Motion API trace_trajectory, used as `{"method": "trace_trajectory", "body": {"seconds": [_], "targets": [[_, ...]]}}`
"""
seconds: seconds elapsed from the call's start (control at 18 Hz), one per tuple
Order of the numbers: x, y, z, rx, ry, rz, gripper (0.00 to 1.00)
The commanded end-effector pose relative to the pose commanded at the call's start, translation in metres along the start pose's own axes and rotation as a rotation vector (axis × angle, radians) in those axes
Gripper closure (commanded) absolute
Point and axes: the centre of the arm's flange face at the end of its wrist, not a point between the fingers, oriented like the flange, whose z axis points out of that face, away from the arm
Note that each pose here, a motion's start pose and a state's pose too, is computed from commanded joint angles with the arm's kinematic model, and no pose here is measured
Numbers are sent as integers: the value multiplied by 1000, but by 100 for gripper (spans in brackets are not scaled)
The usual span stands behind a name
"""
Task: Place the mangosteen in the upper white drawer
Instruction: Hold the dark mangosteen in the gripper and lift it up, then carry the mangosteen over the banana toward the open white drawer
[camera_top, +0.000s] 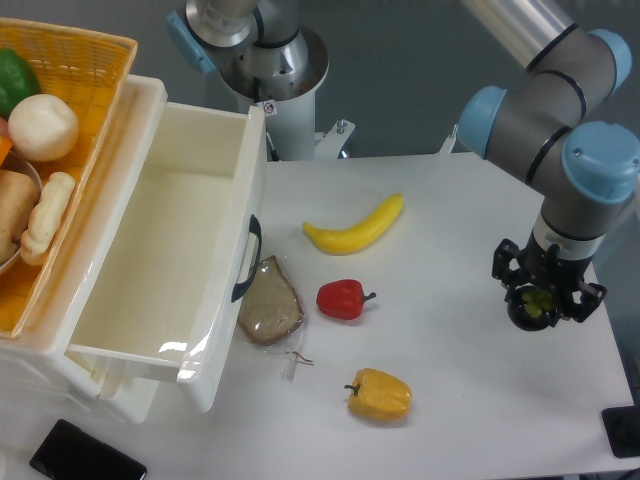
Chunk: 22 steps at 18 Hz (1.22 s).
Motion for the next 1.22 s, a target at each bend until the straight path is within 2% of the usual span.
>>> {"method": "trace_trajectory", "body": {"seconds": [0.33,0.67,0.78,0.94,1.11,1.22], "targets": [[12,-1,-13,-5,18,-21,80],[58,-1,-86,65,31,-58,82],[79,-12,-118,121,35,-101,82],[108,-38,-166,280,47,-144,82],[149,-72,-203,338,59,-126,82],[179,-105,-203,367,92,-70,81]]}}
